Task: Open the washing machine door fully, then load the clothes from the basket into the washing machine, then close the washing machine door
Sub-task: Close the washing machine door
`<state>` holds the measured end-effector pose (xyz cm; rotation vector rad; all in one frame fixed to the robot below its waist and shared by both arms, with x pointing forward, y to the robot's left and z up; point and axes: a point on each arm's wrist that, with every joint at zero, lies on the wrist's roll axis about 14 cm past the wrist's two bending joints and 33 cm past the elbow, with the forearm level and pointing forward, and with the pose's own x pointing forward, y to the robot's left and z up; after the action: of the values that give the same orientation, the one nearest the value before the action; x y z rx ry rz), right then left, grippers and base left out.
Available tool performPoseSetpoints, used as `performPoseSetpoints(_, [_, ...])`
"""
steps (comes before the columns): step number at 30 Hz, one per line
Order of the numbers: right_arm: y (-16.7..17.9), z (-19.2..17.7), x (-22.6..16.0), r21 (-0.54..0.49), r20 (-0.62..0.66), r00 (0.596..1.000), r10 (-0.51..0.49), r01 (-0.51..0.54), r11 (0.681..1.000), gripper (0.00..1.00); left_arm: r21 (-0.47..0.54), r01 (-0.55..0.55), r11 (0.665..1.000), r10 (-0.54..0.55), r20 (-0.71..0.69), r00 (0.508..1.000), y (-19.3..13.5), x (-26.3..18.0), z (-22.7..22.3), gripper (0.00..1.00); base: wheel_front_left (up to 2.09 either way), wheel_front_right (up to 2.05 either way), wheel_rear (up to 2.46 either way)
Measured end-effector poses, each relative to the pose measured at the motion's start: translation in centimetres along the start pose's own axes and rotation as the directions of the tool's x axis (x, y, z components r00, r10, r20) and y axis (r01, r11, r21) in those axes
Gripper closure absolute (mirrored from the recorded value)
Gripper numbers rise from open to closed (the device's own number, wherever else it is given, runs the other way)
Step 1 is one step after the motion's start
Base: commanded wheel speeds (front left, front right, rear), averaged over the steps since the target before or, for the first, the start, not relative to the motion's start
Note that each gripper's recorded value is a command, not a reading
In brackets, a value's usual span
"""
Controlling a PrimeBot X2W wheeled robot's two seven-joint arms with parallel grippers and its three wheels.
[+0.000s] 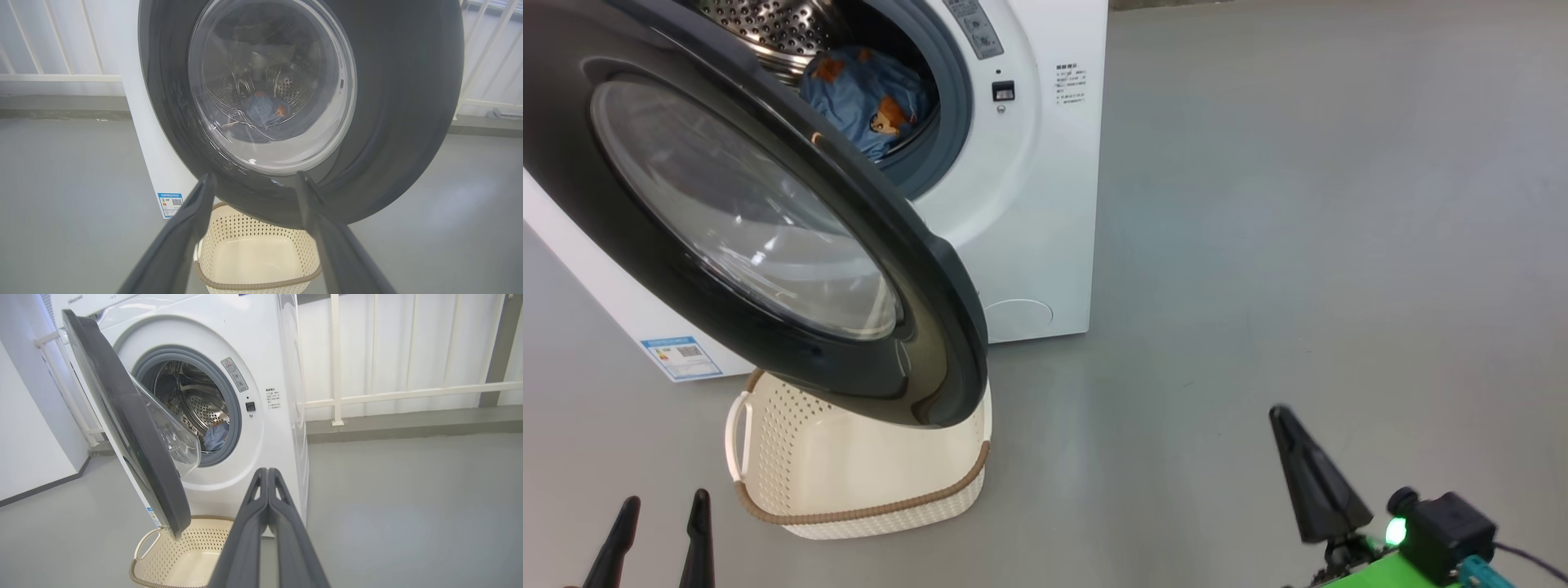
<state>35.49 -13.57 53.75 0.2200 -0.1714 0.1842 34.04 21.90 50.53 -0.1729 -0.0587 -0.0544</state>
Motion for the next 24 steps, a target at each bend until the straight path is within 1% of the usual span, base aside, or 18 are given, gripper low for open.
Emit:
performPoseSetpoints(3, [0.8, 2.6, 0.7, -0.002, 0.085, 0.996, 0.028, -0.028, 1.000, 1.00, -0.007, -0.002, 1.000, 0.002, -0.003, 1.000, 0.0, 0.0, -0.1, 0.00, 0.00, 0.00, 0.00])
performPoseSetpoints(6, [2.6, 5.8, 1.6, 0.003, 0.188, 0.979, 0.083, -0.085, 0.996, 1.00, -0.010, -0.004, 1.000, 0.004, -0.008, 1.000, 0.1, 0.0, -0.3, 0.00, 0.00, 0.00, 0.00])
performPoseSetpoints(9, [5.3, 9.1, 2.3, -0.005, 0.292, 0.942, 0.166, -0.172, 0.985, 1.00, -0.014, -0.009, 1.000, 0.008, -0.017, 1.000, 0.2, 0.1, -0.5, 0.00, 0.00, 0.00, 0.00])
performPoseSetpoints(13, [9.6, 11.9, 2.9, -0.040, 0.383, 0.874, 0.299, -0.308, 0.951, 1.00, -0.020, -0.020, 1.000, 0.019, -0.032, 0.999, 0.7, 0.1, -0.9, 0.00, 0.00, 0.00, 0.00])
performPoseSetpoints(14, [9.6, 11.9, 2.9, -0.040, 0.383, 0.874, 0.299, -0.308, 0.951, 1.00, -0.020, -0.020, 1.000, 0.019, -0.032, 0.999, 0.7, 0.1, -0.9, 0.00, 0.00, 0.00, 0.00])
performPoseSetpoints(17, [13.6, 11.6, 3.1, -0.071, 0.378, 0.825, 0.420, -0.426, 0.902, 1.00, -0.027, -0.031, 0.999, 0.030, -0.033, 0.999, 1.1, 0.1, -0.9, 0.00, 0.00, 0.00, 0.00])
performPoseSetpoints(20, [16.8, 9.0, 3.3, -0.067, 0.309, 0.800, 0.514, -0.521, 0.851, 1.00, -0.035, -0.039, 0.999, 0.039, -0.020, 0.999, 1.3, 0.3, -0.6, 0.00, 0.00, 0.00, 0.00])
performPoseSetpoints(24, [19.8, 5.4, 3.6, -0.055, 0.211, 0.762, 0.613, -0.616, 0.786, 1.00, -0.049, -0.056, 0.997, 0.055, -0.011, 0.998, 1.6, 0.2, -0.3, 0.00, 0.00, 0.00, 0.00])
